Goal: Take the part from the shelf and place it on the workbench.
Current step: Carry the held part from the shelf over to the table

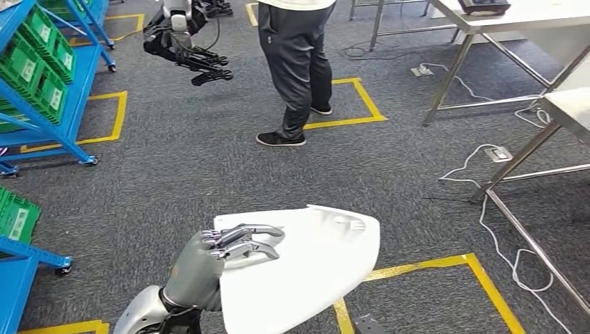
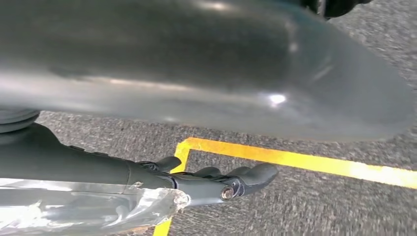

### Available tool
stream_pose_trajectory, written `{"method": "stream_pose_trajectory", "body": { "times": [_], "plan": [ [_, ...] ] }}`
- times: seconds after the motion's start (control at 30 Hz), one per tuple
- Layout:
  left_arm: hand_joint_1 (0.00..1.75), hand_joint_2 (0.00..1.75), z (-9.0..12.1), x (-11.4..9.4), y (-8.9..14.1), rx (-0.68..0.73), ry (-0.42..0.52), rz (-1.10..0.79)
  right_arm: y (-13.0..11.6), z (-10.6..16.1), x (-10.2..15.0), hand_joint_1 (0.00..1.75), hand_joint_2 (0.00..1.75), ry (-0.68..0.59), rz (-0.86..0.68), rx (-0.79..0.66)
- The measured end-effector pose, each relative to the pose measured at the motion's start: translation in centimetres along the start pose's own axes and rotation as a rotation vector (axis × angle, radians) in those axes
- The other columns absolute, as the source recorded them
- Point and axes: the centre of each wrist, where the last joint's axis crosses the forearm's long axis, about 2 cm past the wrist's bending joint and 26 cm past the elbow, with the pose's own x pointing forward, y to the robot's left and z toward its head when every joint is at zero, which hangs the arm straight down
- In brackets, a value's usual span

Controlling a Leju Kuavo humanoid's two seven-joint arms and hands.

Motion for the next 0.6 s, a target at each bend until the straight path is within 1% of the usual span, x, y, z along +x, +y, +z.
{"method": "stream_pose_trajectory", "body": {
  "times": [0.6],
  "plan": [
    [1.75, 1.75, 0.07, 0.15, -0.23, -0.012, 0.003, 0.018, 0.06, 0.02, -0.08, 0.0, 0.0, 0.002, -0.004, 0.002]
  ]
}}
